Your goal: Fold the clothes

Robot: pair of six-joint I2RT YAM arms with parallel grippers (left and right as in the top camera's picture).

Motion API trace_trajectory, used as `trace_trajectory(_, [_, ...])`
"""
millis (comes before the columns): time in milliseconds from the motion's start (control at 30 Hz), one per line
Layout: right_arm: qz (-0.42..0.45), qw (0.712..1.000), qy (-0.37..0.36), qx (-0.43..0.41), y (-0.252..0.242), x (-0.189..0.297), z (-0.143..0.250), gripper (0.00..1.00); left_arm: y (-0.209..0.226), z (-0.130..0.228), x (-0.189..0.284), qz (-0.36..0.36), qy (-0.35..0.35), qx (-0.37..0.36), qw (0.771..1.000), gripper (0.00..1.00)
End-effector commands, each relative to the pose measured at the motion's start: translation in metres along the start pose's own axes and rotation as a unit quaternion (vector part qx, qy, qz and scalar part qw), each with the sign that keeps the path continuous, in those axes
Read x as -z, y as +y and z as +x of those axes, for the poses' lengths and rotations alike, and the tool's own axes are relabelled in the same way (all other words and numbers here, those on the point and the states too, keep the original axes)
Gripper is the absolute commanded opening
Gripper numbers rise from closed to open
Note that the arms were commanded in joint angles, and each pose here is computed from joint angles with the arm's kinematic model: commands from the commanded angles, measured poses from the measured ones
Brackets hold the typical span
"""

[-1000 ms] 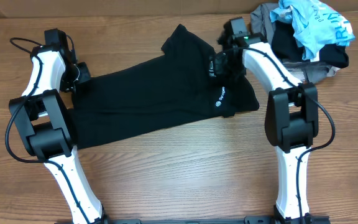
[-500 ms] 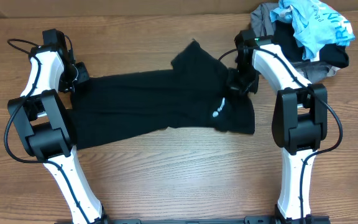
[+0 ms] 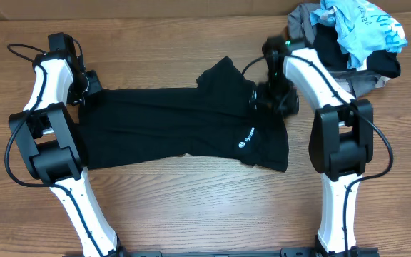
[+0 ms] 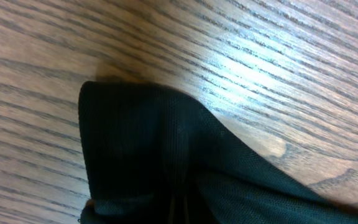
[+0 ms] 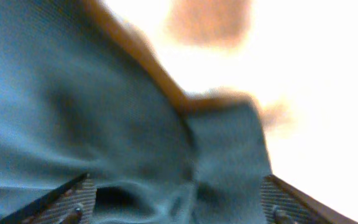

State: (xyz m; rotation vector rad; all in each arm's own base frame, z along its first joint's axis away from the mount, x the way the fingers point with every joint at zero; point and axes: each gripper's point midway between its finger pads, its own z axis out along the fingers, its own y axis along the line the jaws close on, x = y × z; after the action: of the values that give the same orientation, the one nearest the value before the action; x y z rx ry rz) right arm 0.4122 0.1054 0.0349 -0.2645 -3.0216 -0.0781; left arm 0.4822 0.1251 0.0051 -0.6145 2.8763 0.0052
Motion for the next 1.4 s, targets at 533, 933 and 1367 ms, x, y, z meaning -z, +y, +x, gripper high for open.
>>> trace_trajectory(533, [-0.106, 0.935, -0.274, 0.198, 0.122, 0.033, -0.118, 0.79, -0.002, 0.0, -0.012, -0.016, 0.001, -0.008, 1.0, 0.04])
trace_trajectory(933, [-0.111, 0.925, -0.293, 0.214, 0.139, -0.023, -0.144, 0.71, -0.002, 0.0, -0.012, -0.014, 0.0, -0.004, 1.0, 0.04])
trace_trajectory(1367, [-0.149, 0.905, -0.33, 0.224, 0.157, -0.009, -0.155, 0.04, -0.003, -0.008, -0.012, -0.011, -0.017, -0.003, 1.0, 0.04])
